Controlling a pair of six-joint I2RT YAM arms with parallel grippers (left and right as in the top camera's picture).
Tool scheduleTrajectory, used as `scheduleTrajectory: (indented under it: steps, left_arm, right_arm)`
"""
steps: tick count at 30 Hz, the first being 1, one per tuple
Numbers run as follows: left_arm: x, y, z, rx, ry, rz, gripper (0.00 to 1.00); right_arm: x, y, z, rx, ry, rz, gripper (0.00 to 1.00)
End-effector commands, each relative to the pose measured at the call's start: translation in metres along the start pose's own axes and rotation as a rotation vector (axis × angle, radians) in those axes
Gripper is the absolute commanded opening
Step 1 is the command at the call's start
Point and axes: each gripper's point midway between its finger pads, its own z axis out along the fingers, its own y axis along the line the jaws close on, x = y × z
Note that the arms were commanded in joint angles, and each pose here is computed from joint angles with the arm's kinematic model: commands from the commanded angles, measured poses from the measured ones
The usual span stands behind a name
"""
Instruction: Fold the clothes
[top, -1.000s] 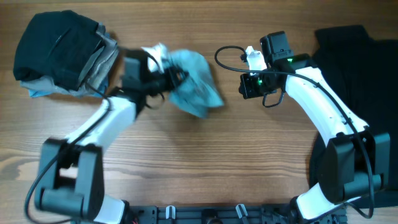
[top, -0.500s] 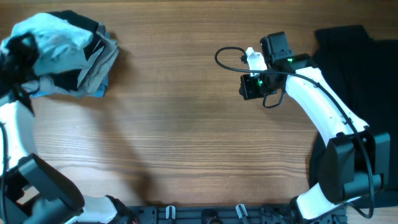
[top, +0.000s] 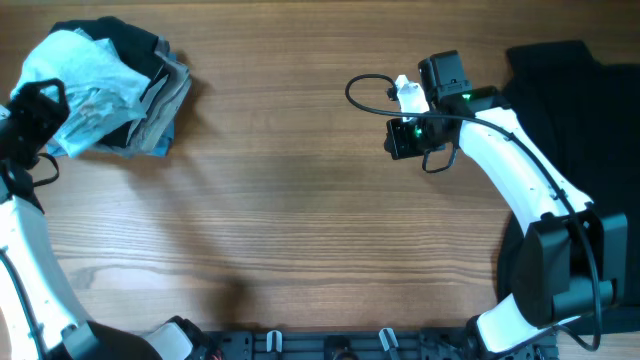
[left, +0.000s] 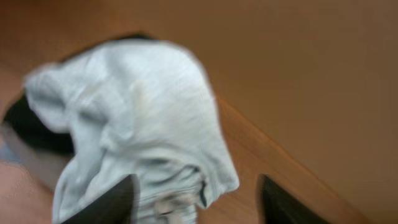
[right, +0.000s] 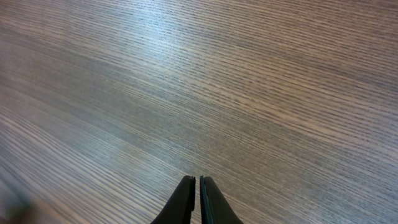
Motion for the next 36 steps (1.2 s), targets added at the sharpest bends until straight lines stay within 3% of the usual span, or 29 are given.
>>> scheduleTrajectory:
  steps: [1, 2, 3, 4, 5, 7, 12, 14, 17, 20, 23, 25, 27, 29, 32, 36]
  left_arm:
    - [0.005, -0.003, 0.013, 0.003, 0.020, 0.086, 0.62]
    - [0.012, 0.001, 0.025, 0.000, 0.044, 0.106, 0.66]
    - [0.018, 0.003, 0.037, 0.004, 0.065, 0.122, 0.57]
    - [0.021, 0.007, 0.050, 0.007, 0.074, 0.134, 0.43]
    - [0.023, 0.013, 0.072, 0.020, 0.067, 0.151, 0.12]
    - [0.029, 0.023, 0.103, 0.036, 0.063, 0.161, 0.06]
    - [0.097, 0.080, 0.168, -0.045, 0.211, -0.006, 0.07]
    - [0.107, 0.085, 0.169, -0.057, 0.244, -0.019, 0.21]
    - [0.070, 0.049, 0.140, -0.003, 0.187, 0.015, 0.58]
    - [0.028, 0.001, 0.086, 0.025, 0.131, 0.120, 0.78]
    - [0.025, -0.058, 0.001, 0.052, 0.143, 0.265, 1.00]
    - [0.049, -0.072, -0.039, 0.047, 0.211, 0.252, 1.00]
    - [0.071, -0.082, -0.070, 0.045, 0.264, 0.236, 1.00]
    - [0.082, -0.092, -0.090, 0.054, 0.278, 0.242, 1.00]
    - [0.083, -0.098, -0.103, 0.061, 0.258, 0.252, 1.00]
    - [0.083, -0.098, -0.103, 0.061, 0.259, 0.252, 1.00]
  right_arm:
    - [-0.005, 0.002, -0.002, -0.011, -0.016, -0.003, 0.08]
    - [-0.005, 0.002, -0.002, -0.011, -0.016, -0.003, 0.09]
    - [-0.005, 0.002, -0.002, -0.011, -0.015, -0.003, 0.08]
    - [-0.005, 0.002, -0.002, -0.011, -0.014, 0.000, 0.09]
    - [-0.005, 0.002, -0.002, -0.011, -0.014, 0.000, 0.09]
    - [-0.005, 0.002, -0.002, -0.011, -0.014, 0.001, 0.09]
    - [-0.004, 0.002, -0.002, -0.011, -0.012, 0.002, 0.09]
    - [-0.004, 0.002, -0.004, -0.011, -0.015, 0.000, 0.10]
    - [-0.015, 0.011, -0.026, -0.013, -0.092, -0.030, 0.10]
    - [-0.034, 0.029, -0.076, -0.016, -0.257, -0.093, 0.14]
    - [-0.040, 0.057, -0.152, -0.018, -0.475, -0.184, 0.34]
    - [-0.031, 0.071, -0.197, -0.002, -0.594, -0.234, 0.50]
    - [-0.019, 0.077, -0.235, 0.034, -0.693, -0.254, 0.59]
    - [-0.006, 0.082, -0.268, 0.070, -0.788, -0.267, 1.00]
    - [0.013, 0.092, -0.303, 0.078, -0.891, -0.294, 1.00]
    - [0.017, 0.095, -0.309, 0.076, -0.911, -0.298, 1.00]
